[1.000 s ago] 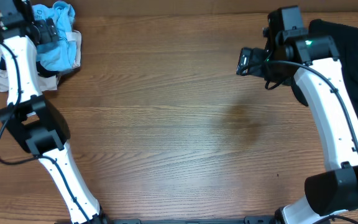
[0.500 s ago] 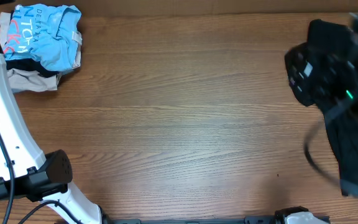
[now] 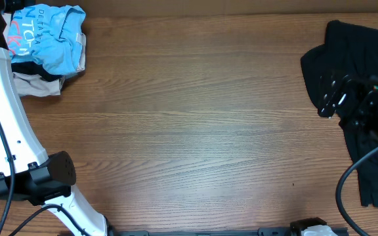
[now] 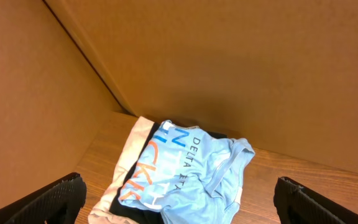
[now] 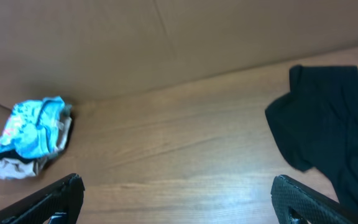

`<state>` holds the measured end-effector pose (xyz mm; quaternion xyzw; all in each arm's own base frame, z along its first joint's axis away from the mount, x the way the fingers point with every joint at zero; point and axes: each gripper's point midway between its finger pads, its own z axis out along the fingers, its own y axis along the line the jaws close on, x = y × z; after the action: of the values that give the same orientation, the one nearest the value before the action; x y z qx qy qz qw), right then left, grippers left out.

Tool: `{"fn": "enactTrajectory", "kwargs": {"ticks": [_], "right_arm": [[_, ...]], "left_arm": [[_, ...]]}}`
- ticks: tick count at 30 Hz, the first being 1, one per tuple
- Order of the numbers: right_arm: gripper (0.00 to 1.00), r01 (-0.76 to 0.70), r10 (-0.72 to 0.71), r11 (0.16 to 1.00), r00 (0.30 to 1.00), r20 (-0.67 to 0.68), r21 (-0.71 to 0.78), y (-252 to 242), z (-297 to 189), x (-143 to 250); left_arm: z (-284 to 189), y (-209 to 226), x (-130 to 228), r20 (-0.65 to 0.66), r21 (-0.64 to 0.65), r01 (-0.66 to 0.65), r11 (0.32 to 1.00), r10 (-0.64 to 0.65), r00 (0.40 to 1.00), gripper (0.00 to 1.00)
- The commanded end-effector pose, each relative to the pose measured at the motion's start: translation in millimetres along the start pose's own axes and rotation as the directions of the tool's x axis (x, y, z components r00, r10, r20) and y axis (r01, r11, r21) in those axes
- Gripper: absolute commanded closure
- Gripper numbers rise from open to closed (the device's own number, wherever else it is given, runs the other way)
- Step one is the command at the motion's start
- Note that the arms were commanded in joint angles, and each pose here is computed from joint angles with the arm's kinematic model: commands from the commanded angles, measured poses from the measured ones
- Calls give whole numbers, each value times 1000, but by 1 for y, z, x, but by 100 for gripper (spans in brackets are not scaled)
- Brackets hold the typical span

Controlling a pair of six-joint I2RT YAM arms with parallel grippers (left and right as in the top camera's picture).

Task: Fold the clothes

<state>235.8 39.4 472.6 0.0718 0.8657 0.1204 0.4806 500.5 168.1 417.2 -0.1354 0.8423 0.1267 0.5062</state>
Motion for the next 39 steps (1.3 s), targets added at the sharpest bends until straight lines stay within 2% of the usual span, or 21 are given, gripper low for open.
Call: {"fn": "enactTrajectory", "kwargs": {"ticks": [1,7,14,24,28,34,39], "right_arm": [[0,4,-4,999,1000,3,47,-7,7,-3],[0,-6,-4,994,995,101,105,-23,23,-4],[0,-28,27,1000,955,296,1,-28,49,18],[0,-15,56,996,878,475,-90,-65,98,105],[0,-61,132,987,829,544,-146,-79,114,142],[0,-238,297,955,772,561,-179,-109,134,186],[0,-252,297,955,787,541,-158,-118,148,207]], "left_arm": [[-2,2,-2,7,-5,-17,1000,17,1000,0],[-1,2,-2,7,-5,-17,1000,17,1000,0],[-1,2,-2,7,-5,-17,1000,17,1000,0],[-1,2,-2,7,-5,-17,1000,17,1000,0],[-1,2,-2,7,-5,-17,1000,17,1000,0],[-1,2,-2,7,-5,-17,1000,17,1000,0],[-1,2,-2,7,-5,-17,1000,17,1000,0]]}}
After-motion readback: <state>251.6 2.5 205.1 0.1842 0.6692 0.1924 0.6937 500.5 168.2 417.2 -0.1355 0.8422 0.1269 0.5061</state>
